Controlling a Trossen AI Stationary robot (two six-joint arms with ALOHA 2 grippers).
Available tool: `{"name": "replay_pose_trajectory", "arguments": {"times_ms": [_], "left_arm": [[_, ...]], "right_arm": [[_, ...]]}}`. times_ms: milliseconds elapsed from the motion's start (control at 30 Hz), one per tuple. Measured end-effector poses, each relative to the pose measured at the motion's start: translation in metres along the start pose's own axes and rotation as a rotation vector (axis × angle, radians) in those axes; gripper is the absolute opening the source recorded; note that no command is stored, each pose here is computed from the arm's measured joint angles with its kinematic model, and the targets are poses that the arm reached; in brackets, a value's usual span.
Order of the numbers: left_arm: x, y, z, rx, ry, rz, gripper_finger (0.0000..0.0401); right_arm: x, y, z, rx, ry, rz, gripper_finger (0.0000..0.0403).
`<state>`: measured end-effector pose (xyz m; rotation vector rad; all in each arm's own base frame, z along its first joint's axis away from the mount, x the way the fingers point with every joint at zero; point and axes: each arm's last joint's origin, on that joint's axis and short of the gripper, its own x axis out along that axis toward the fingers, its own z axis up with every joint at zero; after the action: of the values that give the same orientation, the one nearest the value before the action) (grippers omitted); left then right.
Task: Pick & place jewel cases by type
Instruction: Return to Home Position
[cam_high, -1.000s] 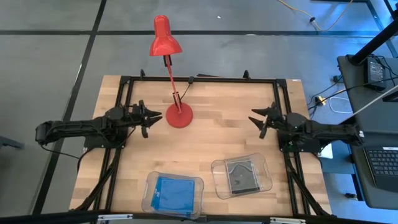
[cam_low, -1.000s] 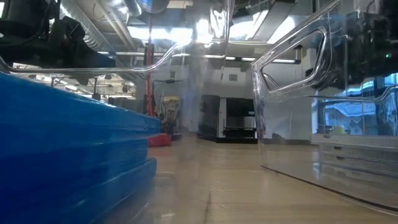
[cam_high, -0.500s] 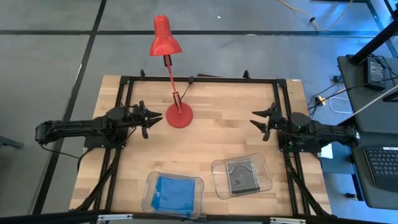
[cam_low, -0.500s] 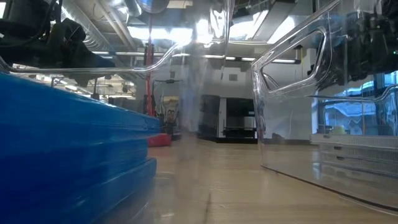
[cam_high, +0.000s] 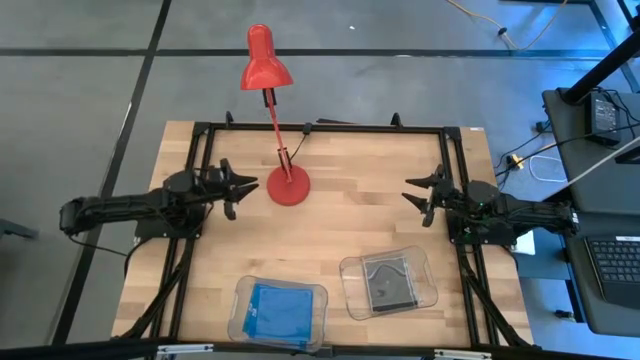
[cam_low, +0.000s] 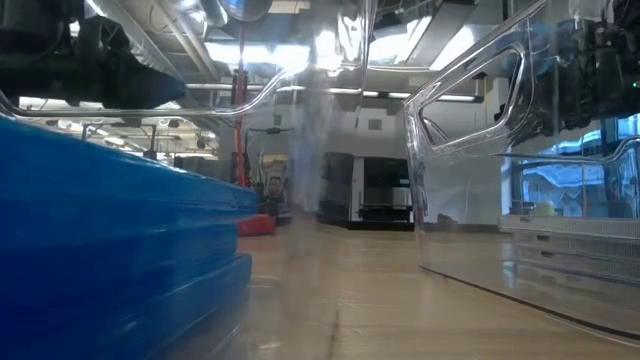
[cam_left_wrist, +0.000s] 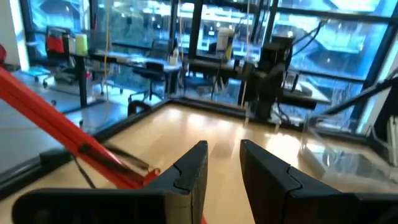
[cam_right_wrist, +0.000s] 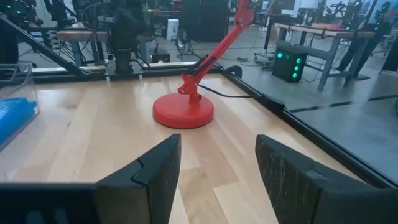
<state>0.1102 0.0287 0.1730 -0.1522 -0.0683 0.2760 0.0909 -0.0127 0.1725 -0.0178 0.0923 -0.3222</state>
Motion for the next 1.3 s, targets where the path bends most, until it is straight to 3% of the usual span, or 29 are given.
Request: {"name": "replay_pose_trajectory", "arguments": {"times_ms": [367,1300], "left_arm": [[-0.0102,0.0040,-0.0046,-0.008,0.028,0.107,0.0091],[-0.0102,0.0041,-0.0046,-0.008,0.028,0.108,0.0091]], "right_arm": [[0.0000,0.0000,0.0000,0.002,0.000,0.000,0.0210],[0.0000,0.0000,0.0002,0.003,-0.001,-0.001,0.0210]]}}
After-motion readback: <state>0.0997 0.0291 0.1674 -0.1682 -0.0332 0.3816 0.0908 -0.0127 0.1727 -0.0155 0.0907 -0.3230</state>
